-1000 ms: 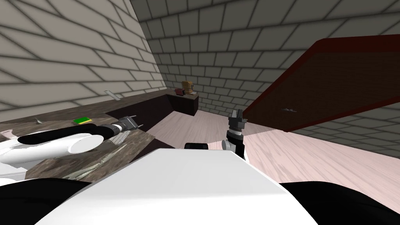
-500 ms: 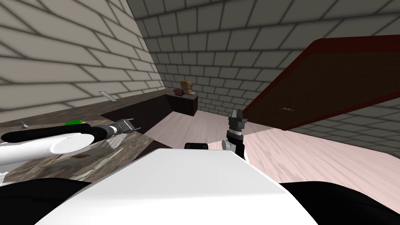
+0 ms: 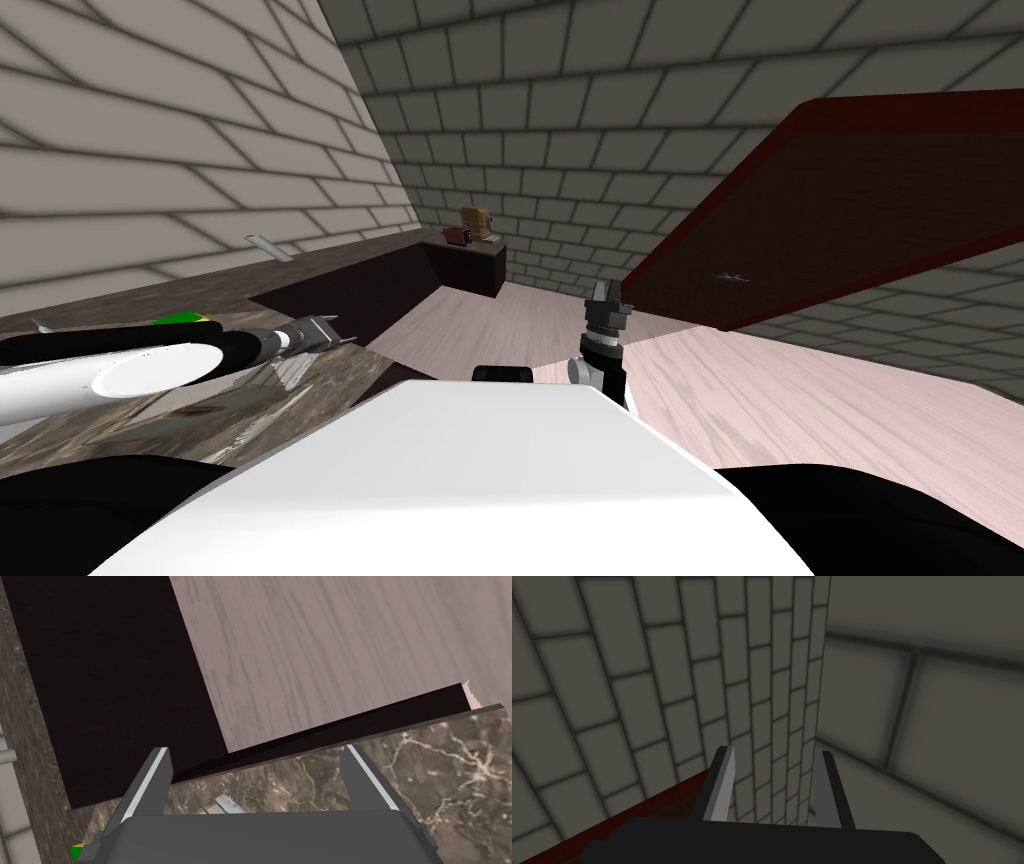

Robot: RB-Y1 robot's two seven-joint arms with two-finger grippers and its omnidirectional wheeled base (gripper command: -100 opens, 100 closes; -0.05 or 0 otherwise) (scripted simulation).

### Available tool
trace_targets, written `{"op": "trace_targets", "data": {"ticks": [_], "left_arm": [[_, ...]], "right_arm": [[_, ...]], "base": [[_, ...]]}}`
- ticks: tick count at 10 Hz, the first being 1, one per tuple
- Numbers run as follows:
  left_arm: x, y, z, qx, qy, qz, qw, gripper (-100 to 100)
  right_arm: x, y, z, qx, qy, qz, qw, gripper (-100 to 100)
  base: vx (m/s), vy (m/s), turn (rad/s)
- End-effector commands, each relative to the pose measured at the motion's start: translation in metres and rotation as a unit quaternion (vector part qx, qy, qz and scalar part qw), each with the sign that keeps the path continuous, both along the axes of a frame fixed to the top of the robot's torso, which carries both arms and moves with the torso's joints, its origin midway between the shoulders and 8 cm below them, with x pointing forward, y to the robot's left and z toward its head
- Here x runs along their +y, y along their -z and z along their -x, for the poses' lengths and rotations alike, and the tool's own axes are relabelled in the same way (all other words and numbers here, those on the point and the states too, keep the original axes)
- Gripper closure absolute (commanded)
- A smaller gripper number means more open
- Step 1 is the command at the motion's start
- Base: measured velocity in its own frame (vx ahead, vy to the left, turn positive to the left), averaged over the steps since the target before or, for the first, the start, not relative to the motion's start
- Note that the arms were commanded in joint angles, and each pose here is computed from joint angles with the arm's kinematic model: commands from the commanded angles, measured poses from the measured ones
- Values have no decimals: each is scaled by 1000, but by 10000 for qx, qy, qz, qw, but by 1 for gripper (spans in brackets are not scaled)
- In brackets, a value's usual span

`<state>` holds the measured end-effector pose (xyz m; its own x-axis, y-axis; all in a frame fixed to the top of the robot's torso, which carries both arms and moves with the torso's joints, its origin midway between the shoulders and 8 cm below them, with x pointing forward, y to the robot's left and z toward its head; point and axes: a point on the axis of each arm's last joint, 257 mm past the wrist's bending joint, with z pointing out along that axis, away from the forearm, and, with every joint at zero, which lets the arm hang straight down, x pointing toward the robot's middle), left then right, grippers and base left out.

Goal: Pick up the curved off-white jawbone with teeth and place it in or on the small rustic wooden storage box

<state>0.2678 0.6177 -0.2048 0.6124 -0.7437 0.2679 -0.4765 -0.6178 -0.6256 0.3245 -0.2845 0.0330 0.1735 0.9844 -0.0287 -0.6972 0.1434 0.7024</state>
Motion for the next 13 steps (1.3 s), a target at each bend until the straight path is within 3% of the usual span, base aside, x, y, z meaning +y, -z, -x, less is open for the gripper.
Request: {"op": "trace_targets", "data": {"ticks": [1, 2, 3, 4, 5, 7, 8, 10, 11, 13], "left_arm": [[-1, 6, 9, 181, -108, 170, 9996, -100], [-1, 15, 22, 345, -297, 423, 9981, -100], [-2, 18, 24, 414, -301, 446, 9977, -100], [-3, 28, 39, 595, -493, 696, 9946, -100], [-4, 30, 41, 653, -497, 715, 9941, -100], [-8, 54, 75, 1074, -892, 1198, 9829, -100], [-9, 55, 78, 1143, -895, 1220, 9819, -100], [-16, 82, 120, 1604, -1301, 1648, 9645, -100], [-17, 83, 121, 1629, -1302, 1657, 9639, -100], [-24, 108, 165, 2061, -1685, 1978, 9434, -100]], "right_arm": [[0, 0, 0, 0, 0, 0, 10000, 0], [0, 0, 0, 0, 0, 0, 10000, 0], [0, 0, 0, 0, 0, 0, 10000, 0], [0, 0, 0, 0, 0, 0, 10000, 0], [0, 0, 0, 0, 0, 0, 10000, 0], [0, 0, 0, 0, 0, 0, 10000, 0], [0, 0, 0, 0, 0, 0, 10000, 0], [0, 0, 0, 0, 0, 0, 10000, 0], [0, 0, 0, 0, 0, 1, 10000, 0], [0, 0, 0, 0, 0, 0, 10000, 0]], "base": [[10, 42, -15], [10, 47, -17], [5, 41, -6], [5, 49, -8], [-2, 45, -5], [-10, 72, 9], [-14, 82, 7], [-35, 93, 37], [-48, 84, 17], [-53, 84, 68]]}}
